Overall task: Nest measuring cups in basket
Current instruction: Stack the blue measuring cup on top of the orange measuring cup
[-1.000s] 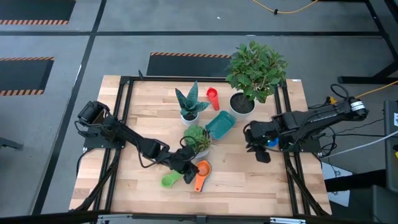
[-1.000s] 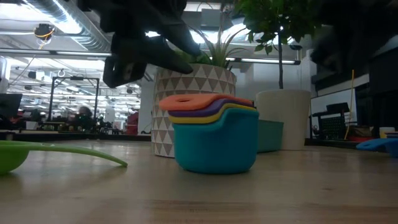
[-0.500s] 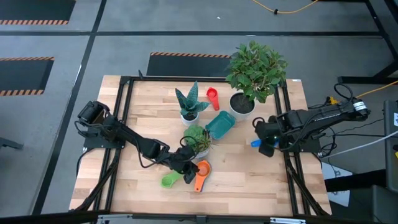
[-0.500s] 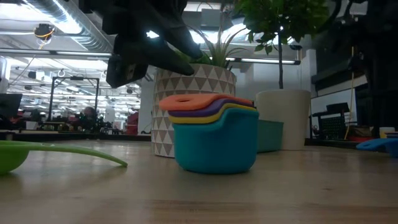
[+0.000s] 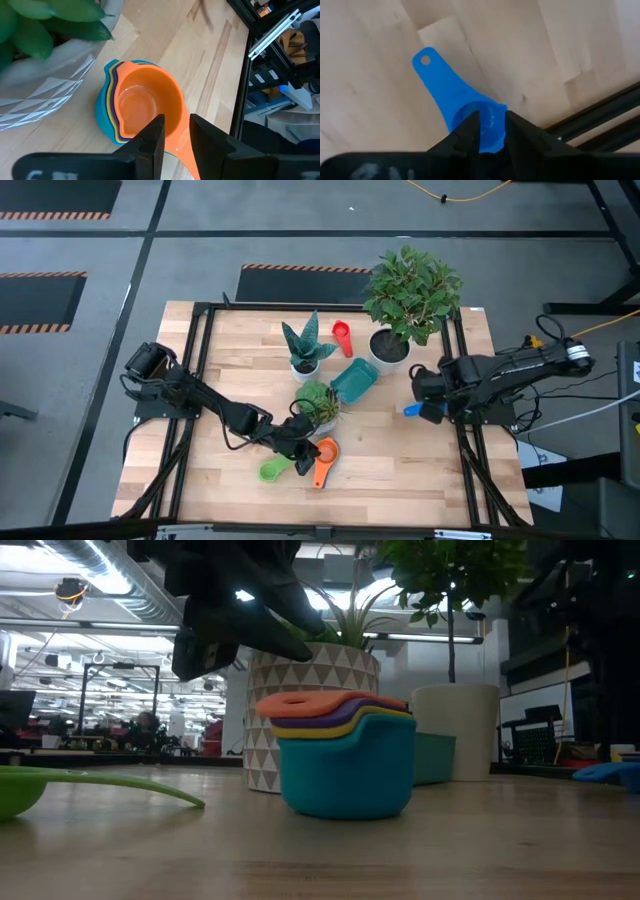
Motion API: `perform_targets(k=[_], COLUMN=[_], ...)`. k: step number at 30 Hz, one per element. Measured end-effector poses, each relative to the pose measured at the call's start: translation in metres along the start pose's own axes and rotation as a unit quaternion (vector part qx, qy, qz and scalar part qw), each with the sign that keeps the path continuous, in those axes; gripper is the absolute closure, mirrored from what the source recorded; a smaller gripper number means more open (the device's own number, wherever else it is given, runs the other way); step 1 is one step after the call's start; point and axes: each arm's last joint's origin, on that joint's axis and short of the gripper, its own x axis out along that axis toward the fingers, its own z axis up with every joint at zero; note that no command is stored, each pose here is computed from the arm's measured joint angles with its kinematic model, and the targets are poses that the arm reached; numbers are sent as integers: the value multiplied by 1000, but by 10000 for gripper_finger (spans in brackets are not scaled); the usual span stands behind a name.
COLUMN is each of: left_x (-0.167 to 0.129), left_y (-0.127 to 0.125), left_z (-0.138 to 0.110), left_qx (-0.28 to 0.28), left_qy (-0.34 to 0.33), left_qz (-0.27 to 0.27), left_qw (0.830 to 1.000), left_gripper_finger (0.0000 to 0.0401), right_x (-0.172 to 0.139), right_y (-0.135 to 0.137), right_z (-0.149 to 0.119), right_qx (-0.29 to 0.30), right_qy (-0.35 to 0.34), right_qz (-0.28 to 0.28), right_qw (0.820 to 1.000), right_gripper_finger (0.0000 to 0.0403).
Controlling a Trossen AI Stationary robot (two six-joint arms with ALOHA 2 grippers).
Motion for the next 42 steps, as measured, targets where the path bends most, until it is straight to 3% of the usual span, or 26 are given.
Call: perform_targets(k=[12, 42], left_x=[0, 0], left_y=[0, 0], left_z=[0, 0], left_qx=[0, 1], left_qy=[0, -12], left_qz=[0, 6], left_qw=[1000, 1000], left_gripper_finger=[319, 319], right_x=[18, 45], right_y=[-3, -5], right_z=[17, 9], right_qx=[-154, -141], right_qy=[69, 124], right_qz=[-8, -9], right_qw=[986, 982], right_gripper_finger=[308, 308])
